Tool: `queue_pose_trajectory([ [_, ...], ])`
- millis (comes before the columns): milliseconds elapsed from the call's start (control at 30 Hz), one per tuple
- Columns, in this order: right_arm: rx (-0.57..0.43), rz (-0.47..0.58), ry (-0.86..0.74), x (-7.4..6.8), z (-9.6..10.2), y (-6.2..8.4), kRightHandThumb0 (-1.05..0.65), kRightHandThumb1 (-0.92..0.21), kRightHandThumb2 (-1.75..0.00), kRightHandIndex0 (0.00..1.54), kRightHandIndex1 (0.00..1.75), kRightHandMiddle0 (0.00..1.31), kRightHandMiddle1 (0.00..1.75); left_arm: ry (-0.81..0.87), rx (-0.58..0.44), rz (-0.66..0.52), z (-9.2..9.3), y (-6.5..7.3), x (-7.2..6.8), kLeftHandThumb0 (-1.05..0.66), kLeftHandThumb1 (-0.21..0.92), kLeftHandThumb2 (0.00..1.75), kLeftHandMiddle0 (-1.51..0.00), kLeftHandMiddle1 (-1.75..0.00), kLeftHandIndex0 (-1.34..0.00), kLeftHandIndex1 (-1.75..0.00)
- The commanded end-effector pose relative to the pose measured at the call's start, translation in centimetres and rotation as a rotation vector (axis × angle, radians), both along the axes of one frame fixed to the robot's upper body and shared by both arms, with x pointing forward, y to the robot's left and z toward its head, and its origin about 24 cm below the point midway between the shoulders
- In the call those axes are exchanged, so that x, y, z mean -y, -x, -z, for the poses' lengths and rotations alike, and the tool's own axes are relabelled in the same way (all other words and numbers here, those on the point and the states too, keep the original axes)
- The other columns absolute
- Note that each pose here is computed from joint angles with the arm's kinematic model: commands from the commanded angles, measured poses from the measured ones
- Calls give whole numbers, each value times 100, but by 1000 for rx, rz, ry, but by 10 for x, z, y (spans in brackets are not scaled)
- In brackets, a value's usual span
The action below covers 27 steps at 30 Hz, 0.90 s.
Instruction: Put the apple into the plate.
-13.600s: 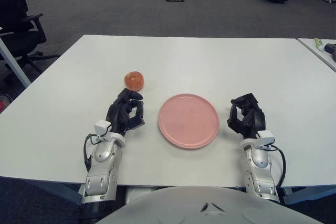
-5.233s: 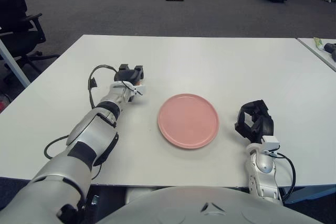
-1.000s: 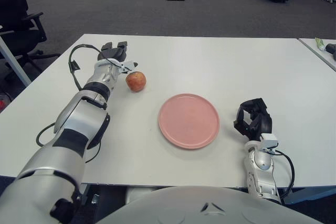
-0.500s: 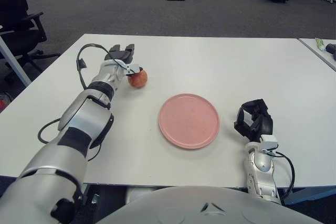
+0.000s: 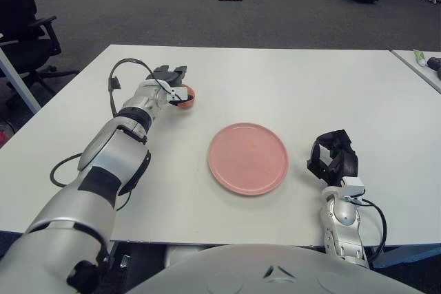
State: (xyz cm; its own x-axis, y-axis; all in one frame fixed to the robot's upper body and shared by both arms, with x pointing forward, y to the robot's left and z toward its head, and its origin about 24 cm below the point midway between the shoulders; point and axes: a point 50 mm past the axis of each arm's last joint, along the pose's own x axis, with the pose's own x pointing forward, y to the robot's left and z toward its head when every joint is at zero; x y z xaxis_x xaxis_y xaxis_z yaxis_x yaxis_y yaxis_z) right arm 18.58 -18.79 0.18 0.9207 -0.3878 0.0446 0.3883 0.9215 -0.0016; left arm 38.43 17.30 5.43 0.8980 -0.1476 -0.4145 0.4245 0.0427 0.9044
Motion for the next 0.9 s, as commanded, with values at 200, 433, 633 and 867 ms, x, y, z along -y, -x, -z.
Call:
queue_pose_trajectory([
  [200,18,-1,-9,1,-4,-3,-41,-54,-104,62,138,43,175,-7,-63,14,-9,-4,-4,-98,92,60,0,0,0,-19],
  [433,24,-5,-6,2,-4,-2,-41,-55,-103,62,139,43,175,-25,-102,9,3,3,-6,-96,92,59,0,0,0,-25],
  [633,40,-13,2,1,-5,0,-41,-55,-103,63,139,43,175,-77,-121,-18,23,13,-11,-97,92,59,0,0,0,-24],
  [867,38,-20,7,3,-5,3,-41,-54,-104,63,141,43,175,-132,-94,-31,30,16,-14,-100,92,62,0,0,0,-18],
])
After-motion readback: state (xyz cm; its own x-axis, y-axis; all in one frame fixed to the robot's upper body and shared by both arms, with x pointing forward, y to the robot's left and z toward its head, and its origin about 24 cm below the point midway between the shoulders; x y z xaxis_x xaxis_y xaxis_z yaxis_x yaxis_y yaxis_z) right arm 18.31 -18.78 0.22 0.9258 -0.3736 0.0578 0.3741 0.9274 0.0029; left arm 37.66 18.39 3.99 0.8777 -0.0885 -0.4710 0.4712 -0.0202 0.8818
